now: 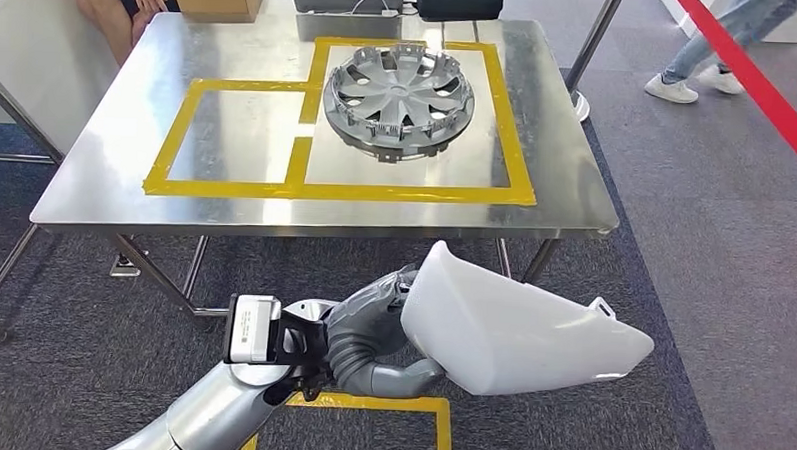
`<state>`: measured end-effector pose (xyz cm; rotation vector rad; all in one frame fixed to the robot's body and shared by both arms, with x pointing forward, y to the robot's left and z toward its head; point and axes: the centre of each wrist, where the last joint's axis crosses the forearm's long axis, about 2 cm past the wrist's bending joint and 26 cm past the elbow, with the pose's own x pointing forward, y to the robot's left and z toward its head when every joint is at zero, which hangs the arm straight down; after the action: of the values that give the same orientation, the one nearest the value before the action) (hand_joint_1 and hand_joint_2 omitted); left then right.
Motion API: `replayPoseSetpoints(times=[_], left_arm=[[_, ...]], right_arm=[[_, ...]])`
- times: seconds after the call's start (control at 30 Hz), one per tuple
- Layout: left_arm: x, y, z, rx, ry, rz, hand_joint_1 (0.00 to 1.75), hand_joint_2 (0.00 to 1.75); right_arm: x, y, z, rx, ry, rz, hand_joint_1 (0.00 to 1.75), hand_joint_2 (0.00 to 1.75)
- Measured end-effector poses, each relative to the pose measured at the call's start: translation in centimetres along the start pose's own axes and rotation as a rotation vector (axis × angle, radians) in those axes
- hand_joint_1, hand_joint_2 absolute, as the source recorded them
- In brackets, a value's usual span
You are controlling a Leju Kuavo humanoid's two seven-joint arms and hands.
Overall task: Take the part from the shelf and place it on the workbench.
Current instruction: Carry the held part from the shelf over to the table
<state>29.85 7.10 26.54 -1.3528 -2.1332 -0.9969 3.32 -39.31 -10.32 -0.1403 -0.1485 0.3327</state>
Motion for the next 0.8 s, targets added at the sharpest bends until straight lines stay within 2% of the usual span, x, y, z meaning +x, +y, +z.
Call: replayPoseSetpoints(times=[0.27,0.43,0.8], left_arm=[[-0.48,-0.05,0.17,0.007,0.005,0.011,1.75,1.75],[-0.33,0.13,-0.45,-0.003,-0.011,0.006,1.75,1.75],[-0.38,0.38,0.17,0.014,-0.003,0.001,1.75,1.75]], right_arm=[[-0.61,-0.03,0.06,0.001,0.021,0.004,0.00,0.00],[-0.39,-0.37,0.06,-0.005,0.018,0.011,0.00,0.00],[-0.18,-0.39,0.04,-0.004,0.024,0.015,0.00,0.00]])
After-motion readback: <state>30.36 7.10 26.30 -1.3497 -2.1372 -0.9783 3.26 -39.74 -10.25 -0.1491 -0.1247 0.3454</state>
